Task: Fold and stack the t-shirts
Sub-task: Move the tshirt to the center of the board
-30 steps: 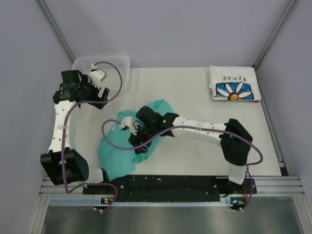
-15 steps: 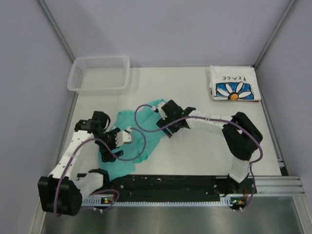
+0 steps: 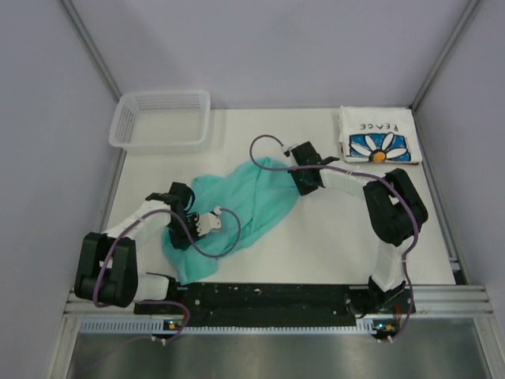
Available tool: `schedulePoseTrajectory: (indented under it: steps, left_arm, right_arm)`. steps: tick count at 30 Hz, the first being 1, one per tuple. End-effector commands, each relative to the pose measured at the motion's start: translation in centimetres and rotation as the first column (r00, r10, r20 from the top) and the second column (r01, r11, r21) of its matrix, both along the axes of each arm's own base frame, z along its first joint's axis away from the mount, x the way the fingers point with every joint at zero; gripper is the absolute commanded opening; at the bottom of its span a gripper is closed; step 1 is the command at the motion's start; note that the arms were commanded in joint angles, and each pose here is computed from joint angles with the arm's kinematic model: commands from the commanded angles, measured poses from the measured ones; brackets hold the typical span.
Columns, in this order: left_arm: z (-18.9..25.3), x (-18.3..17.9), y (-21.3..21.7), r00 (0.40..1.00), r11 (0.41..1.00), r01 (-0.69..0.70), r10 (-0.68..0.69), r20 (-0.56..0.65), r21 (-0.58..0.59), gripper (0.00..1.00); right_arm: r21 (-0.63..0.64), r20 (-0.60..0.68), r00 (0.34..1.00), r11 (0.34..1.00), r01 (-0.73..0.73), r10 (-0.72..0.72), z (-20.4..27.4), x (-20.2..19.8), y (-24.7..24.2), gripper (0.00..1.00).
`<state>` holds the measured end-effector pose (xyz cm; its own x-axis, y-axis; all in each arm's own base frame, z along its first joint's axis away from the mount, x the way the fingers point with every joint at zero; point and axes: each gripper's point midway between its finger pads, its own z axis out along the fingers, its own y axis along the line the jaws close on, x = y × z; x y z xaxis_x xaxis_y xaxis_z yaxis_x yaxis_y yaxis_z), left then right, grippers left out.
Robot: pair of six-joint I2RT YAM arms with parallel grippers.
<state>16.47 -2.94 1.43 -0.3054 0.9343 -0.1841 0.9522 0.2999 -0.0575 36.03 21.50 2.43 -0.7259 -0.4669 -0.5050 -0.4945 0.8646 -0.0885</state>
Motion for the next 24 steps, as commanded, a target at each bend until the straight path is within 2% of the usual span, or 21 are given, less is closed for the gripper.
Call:
schedulePoseTrajectory:
  steps: [1, 3, 7, 10, 11, 13, 15, 17, 18, 19, 21, 24]
  left_arm:
    - [1.3, 6.5, -1.7, 0.989, 0.996, -0.077, 0.082, 0.119, -0.046, 0.15]
    - [2.2, 7.8, -2.4, 0.991, 0.995, -0.072, 0.079, 0.107, -0.071, 0.08]
    - [3.8, 10.6, -4.0, 0.988, 0.989, -0.063, 0.081, 0.134, -0.133, 0.06]
    - [5.0, 13.4, -5.0, 0.980, 0.982, -0.077, 0.107, 0.169, -0.171, 0.05]
    - [5.1, 14.3, -5.2, 0.976, 0.980, -0.090, 0.122, 0.180, -0.177, 0.09]
    - [5.7, 15.4, -5.6, 0.973, 0.978, -0.085, 0.123, 0.195, -0.193, 0.24]
    - [6.3, 15.4, -6.0, 0.975, 0.976, -0.059, 0.102, 0.197, -0.210, 0.47]
    - [7.5, 14.7, -6.2, 0.975, 0.973, -0.018, 0.068, 0.213, -0.230, 0.59]
    - [8.7, 14.0, -6.4, 0.971, 0.967, 0.008, 0.054, 0.234, -0.254, 0.71]
    - [9.8, 13.4, -6.4, 0.965, 0.962, 0.036, 0.038, 0.261, -0.272, 0.80]
    - [11.4, 12.3, -6.2, 0.951, 0.954, 0.087, 0.007, 0.310, -0.287, 0.84]
    - [12.1, 10.6, -5.3, 0.930, 0.957, 0.145, -0.045, 0.364, -0.252, 0.86]
  right_arm:
    - [0.000, 0.050, 0.967, 0.968, 0.251, -0.250, 2.6, 3.3, -7.6, 0.00]
    - [0.017, 0.075, 0.950, 0.953, 0.301, -0.302, 3.8, 4.9, -9.8, 0.00]
    - [0.022, 0.107, 0.928, 0.934, 0.357, -0.357, 4.8, 8.1, -13.3, 0.00]
    - [-0.052, 0.146, 0.925, 0.932, 0.360, -0.349, 4.8, 10.8, -15.1, 0.00]
    - [-0.089, 0.157, 0.926, 0.928, 0.360, -0.344, 4.6, 11.7, -15.7, 0.00]
    - [-0.156, 0.164, 0.921, 0.912, 0.379, -0.354, 4.8, 12.7, -16.6, 0.21]
    - [-0.175, 0.144, 0.919, 0.904, 0.390, -0.368, 5.6, 12.8, -16.8, 0.45]
    - [-0.140, 0.146, 0.912, 0.904, 0.403, -0.384, 7.1, 11.8, -16.4, 0.57]
    - [-0.108, 0.165, 0.903, 0.903, 0.416, -0.397, 8.3, 11.3, -16.1, 0.58]
    - [-0.083, 0.186, 0.899, 0.905, 0.416, -0.396, 9.7, 10.3, -15.8, 0.60]
    - [-0.042, 0.228, 0.906, 0.926, 0.376, -0.357, 11.5, 8.4, -13.9, 0.61]
    - [-0.007, 0.250, 0.959, 0.990, 0.144, -0.138, 12.2, 4.3, -7.5, 0.62]
